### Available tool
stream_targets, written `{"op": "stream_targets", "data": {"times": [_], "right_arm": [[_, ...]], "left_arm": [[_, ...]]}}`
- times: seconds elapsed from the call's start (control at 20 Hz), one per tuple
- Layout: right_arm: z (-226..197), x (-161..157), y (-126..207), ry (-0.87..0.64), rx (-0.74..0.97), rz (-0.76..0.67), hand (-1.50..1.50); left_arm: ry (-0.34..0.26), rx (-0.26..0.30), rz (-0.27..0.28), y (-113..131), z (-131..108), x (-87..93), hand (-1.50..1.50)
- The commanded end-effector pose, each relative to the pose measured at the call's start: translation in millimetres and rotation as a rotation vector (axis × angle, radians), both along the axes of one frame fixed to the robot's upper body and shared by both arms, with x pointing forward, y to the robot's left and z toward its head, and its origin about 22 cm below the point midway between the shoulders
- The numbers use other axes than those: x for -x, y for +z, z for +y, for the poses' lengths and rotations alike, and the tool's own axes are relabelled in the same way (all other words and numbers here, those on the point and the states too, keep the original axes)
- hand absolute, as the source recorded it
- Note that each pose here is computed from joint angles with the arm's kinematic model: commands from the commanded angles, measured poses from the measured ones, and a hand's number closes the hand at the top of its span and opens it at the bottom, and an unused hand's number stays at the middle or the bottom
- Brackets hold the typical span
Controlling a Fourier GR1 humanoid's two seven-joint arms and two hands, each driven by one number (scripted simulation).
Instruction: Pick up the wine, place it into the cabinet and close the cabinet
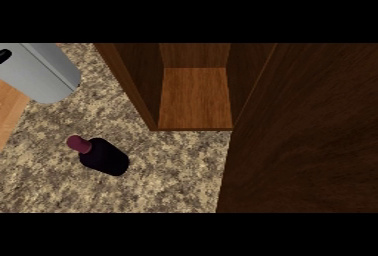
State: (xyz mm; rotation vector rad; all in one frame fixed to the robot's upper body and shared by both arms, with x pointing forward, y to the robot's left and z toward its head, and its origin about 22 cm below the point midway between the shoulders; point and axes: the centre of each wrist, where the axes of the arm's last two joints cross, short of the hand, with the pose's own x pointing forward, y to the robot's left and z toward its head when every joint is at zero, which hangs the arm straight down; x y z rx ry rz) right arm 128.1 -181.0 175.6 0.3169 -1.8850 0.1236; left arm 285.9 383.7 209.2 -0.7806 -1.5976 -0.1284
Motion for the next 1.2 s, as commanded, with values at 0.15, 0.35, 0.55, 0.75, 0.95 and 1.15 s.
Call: {"op": "stream_targets", "data": {"times": [0.15,0.35,0.55,0.75,0.95,1.15], "right_arm": [[-12,40,29,-0.052,0.036,-0.04,-1.5],[0,37,30,-0.067,0.001,-0.051,-1.5],[1,27,28,-0.072,0.021,-0.056,-1.5],[2,35,36,-0.06,-0.01,-0.063,-1.5],[0,32,39,-0.059,0.005,-0.046,-1.5],[0,33,44,-0.065,0.017,-0.043,-1.5]], "left_arm": [[0.014,-0.018,0.025,-18,13,-0.7,-1.5],[0.029,-0.071,0.036,-11,9,-2.0,-1.5],[0.032,-0.059,0.06,-21,-6,-12.5,-1.5],[0.053,-0.057,0.069,-26,-24,-14.0,-1.5],[0.048,-0.086,0.08,-61,-12,-24.8,-1.5],[0.037,-0.096,0.094,-91,-12,-14.6,-1.5]]}}
